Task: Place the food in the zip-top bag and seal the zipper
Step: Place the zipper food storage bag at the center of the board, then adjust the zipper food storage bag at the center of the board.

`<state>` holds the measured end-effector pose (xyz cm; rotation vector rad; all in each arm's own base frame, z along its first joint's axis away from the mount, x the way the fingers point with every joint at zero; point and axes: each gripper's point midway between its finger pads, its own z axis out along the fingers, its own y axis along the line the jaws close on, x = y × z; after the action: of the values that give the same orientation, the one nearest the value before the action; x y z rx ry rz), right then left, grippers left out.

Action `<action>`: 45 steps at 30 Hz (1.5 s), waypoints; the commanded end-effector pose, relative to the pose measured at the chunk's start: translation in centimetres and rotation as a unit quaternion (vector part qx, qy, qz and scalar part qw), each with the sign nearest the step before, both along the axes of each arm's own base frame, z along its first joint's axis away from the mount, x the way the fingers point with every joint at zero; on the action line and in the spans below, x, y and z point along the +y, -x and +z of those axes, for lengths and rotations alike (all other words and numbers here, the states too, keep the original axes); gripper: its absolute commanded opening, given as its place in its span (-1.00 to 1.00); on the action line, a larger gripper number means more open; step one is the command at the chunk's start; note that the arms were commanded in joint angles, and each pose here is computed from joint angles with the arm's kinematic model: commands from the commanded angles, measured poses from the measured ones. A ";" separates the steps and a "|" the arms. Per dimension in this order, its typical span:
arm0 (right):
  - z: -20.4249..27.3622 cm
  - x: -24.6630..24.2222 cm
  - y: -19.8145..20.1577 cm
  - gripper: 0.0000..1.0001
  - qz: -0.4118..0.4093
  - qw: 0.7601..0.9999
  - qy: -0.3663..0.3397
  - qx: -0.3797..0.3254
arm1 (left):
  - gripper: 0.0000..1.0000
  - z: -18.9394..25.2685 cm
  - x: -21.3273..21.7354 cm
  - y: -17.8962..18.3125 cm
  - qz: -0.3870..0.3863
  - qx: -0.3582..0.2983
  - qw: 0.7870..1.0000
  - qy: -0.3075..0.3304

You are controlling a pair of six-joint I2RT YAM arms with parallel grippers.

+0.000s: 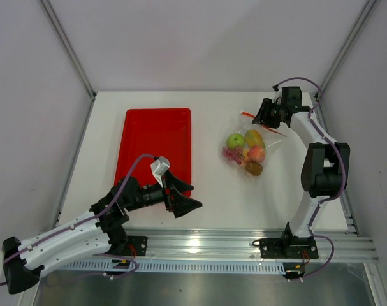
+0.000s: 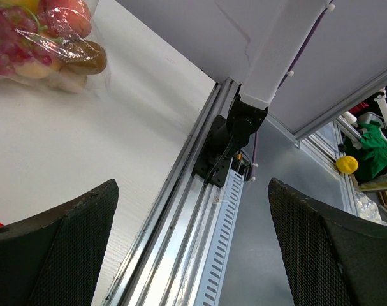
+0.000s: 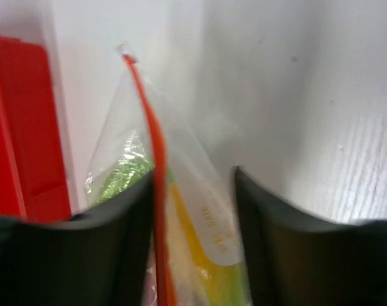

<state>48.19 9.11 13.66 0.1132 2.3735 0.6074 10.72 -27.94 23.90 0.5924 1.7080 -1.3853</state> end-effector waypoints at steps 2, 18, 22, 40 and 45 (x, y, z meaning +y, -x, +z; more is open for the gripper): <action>0.4 -2.3 -0.8 0.26 -0.056 0.997 0.052 -0.010 | 0.99 0.7 -0.1 -0.1 0.001 -0.001 1.000 0.013; 13.1 -1.2 6.6 0.99 -0.122 0.968 0.186 -0.112 | 0.99 -0.4 0.7 -0.5 0.034 0.040 0.999 0.003; 12.5 -0.3 9.8 0.99 -0.123 0.972 0.173 -0.100 | 0.99 -0.8 1.1 -0.5 0.043 0.049 0.998 -0.003; 12.4 6.2 21.1 0.99 0.046 0.983 0.095 -0.149 | 0.99 -2.4 1.1 -0.5 0.047 0.079 0.996 -0.001; 10.1 8.3 20.1 0.99 0.094 0.983 0.101 -0.121 | 0.99 -2.3 0.7 -0.3 0.037 0.080 0.996 0.002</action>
<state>27.28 15.52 25.43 -0.1657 2.1711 0.3998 11.10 -26.85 20.57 0.4245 1.8759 -1.3685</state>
